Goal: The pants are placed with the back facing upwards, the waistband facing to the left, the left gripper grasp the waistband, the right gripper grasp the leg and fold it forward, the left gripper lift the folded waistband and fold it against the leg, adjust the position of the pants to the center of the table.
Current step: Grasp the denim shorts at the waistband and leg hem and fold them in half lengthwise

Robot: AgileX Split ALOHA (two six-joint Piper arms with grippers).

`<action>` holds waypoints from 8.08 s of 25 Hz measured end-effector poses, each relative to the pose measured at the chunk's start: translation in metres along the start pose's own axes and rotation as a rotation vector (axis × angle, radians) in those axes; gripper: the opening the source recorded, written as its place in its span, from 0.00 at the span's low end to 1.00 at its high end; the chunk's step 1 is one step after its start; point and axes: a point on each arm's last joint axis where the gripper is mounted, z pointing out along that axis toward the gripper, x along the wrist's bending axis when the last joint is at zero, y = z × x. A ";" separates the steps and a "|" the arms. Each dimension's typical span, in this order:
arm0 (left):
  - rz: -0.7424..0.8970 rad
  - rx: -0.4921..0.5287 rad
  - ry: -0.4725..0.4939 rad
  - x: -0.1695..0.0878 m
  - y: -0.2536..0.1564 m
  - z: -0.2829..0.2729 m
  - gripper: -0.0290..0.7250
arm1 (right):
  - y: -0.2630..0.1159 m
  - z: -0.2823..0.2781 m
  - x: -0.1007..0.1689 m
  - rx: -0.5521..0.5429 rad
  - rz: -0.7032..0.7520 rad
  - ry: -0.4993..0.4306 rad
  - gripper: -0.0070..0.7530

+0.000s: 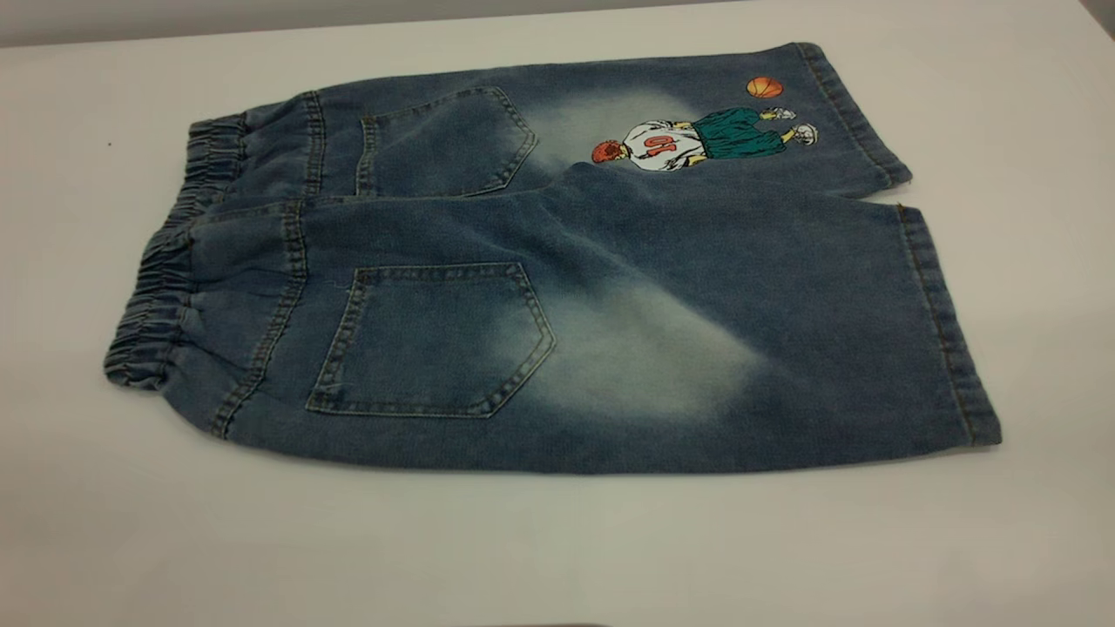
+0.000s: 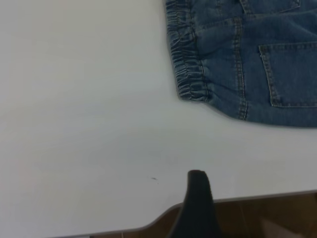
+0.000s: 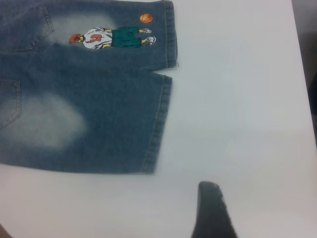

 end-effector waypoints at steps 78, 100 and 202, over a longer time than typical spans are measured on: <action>-0.213 0.505 0.165 0.025 0.153 0.217 0.76 | 0.153 0.088 0.030 0.300 0.079 0.208 0.79; -0.179 0.869 0.093 0.023 0.058 0.354 0.76 | 0.155 0.104 0.032 0.322 0.067 0.238 0.79; -0.160 0.877 -0.015 0.013 0.048 0.384 0.14 | -0.043 0.337 0.081 0.959 -0.374 0.165 0.79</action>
